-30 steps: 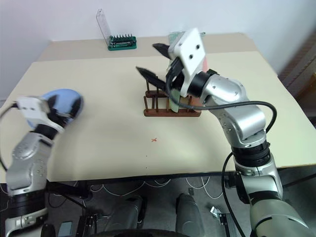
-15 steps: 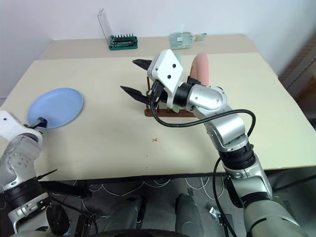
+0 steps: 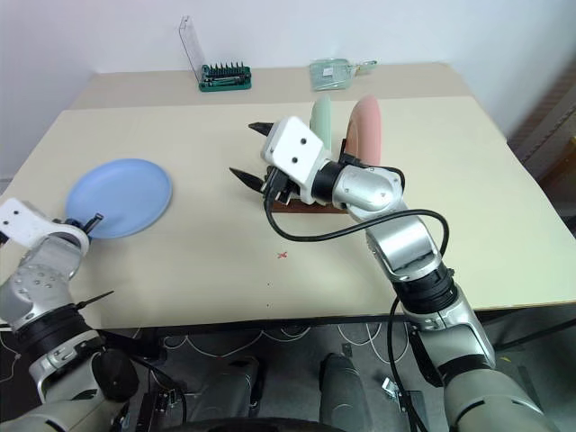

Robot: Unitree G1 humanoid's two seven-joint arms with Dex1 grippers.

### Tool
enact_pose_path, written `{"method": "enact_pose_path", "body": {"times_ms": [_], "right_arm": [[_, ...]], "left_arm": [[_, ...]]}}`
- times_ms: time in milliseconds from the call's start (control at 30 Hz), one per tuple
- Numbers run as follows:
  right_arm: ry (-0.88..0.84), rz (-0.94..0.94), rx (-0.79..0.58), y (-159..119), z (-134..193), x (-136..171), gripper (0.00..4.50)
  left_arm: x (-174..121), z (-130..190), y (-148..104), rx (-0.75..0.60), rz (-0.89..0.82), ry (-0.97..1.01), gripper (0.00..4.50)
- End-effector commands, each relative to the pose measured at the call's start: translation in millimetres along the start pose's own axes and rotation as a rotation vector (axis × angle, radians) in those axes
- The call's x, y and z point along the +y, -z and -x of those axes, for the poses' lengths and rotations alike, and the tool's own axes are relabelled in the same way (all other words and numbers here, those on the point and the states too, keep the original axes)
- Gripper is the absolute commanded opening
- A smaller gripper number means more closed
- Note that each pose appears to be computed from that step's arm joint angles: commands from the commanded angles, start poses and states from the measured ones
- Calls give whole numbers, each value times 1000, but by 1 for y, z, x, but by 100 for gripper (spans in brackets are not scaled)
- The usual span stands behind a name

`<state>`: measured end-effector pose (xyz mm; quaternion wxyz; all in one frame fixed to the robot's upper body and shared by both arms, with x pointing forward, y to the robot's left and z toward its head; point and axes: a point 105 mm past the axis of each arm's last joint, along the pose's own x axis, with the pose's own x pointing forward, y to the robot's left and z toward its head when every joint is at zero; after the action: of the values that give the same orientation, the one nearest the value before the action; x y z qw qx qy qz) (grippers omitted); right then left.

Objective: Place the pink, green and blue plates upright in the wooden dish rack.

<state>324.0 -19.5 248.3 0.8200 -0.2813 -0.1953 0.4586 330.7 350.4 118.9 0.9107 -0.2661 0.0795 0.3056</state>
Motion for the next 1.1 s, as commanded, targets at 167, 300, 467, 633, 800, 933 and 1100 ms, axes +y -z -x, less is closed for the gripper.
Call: {"method": "enact_pose_path", "body": {"times_ms": [167, 300, 467, 633, 800, 933, 1100], "right_arm": [[-61, 357, -53, -16, -21, 15, 359], [-110, 515, -43, -7, -34, 26, 359], [-82, 623, -29, 0, -45, 22, 359], [34, 683, -53, -11, -51, 3, 359], [49, 760, -38, -9, -53, 0, 359], [41, 777, -9, -3, -53, 0, 359], [34, 787, 26, 5, -53, -1, 359]], "left_arm": [[-91, 42, -73, -406, -191, 337, 4], [-133, 70, -91, -512, -250, 484, 4], [-176, 110, -97, -575, -292, 665, 4], [-194, 129, -87, -548, -343, 742, 4], [-200, 133, -82, -518, -346, 770, 4], [-206, 140, -80, -504, -360, 813, 4], [-212, 148, -84, -510, -348, 848, 4]]}}
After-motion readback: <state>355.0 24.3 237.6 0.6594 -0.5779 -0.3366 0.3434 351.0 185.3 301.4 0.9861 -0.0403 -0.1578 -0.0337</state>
